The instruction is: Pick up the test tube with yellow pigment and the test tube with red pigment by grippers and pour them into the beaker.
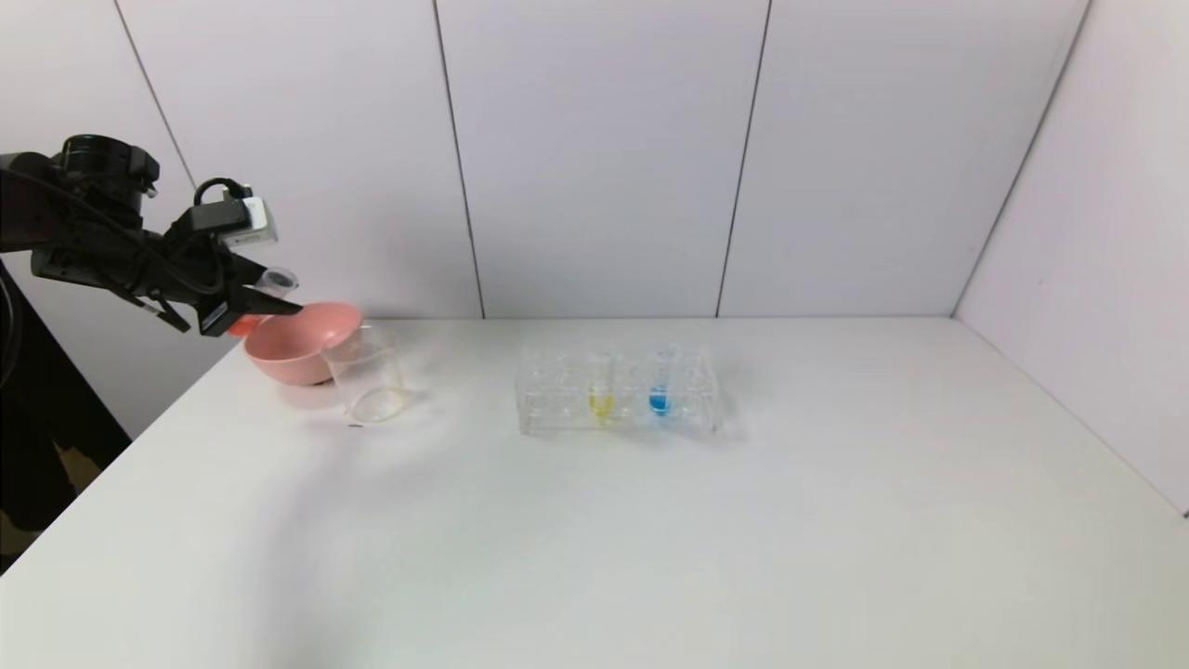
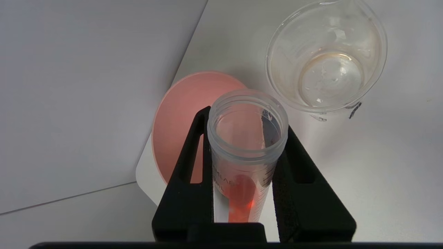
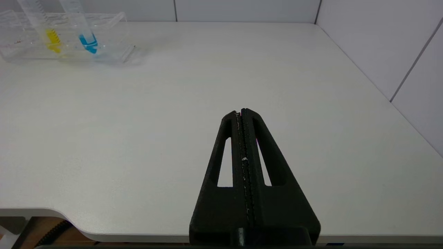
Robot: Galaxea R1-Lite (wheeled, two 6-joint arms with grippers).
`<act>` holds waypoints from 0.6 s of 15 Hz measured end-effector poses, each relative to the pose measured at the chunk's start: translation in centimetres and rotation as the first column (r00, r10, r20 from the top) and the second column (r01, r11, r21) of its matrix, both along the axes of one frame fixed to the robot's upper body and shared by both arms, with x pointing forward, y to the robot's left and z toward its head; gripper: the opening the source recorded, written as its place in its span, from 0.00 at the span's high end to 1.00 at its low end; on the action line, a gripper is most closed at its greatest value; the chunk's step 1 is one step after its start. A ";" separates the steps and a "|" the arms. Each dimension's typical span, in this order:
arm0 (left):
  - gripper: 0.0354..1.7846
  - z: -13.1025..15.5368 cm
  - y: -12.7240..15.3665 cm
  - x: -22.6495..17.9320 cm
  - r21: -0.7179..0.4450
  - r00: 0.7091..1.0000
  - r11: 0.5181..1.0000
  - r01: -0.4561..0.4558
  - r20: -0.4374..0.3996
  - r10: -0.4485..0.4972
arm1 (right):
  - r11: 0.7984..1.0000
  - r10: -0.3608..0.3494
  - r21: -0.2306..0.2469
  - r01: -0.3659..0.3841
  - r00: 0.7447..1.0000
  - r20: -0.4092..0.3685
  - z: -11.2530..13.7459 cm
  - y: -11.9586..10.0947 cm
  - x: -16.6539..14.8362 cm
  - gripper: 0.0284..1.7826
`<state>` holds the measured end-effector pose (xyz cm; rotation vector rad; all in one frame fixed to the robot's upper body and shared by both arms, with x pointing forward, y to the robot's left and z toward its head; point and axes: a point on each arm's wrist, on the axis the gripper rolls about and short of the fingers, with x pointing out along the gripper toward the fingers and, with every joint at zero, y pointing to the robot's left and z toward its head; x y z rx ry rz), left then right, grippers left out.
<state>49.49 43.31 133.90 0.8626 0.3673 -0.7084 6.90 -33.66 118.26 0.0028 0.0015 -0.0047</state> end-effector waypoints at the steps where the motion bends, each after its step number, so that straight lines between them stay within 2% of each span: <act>1: 0.74 0.0 -0.2 0.1 0.006 1.000 1.000 0.009 0.004 -0.009 | 1.000 0.000 0.000 0.000 1.000 0.000 0.0 0.0 0.0 0.95; 5: 0.74 0.3 -0.5 0.4 0.018 1.000 1.000 -0.016 0.014 0.016 | 1.000 0.000 0.000 0.000 1.000 0.000 0.0 0.0 0.0 0.95; 8: 0.74 0.4 -1.1 0.7 0.032 0.988 0.988 -0.152 -0.025 0.152 | 1.000 0.000 0.000 0.000 1.000 0.000 0.0 0.0 0.0 0.95; 9: 0.74 0.3 -1.6 0.9 0.027 0.984 0.985 -0.171 -0.038 0.172 | 1.000 0.000 0.000 0.000 1.000 0.000 0.0 0.0 0.0 0.95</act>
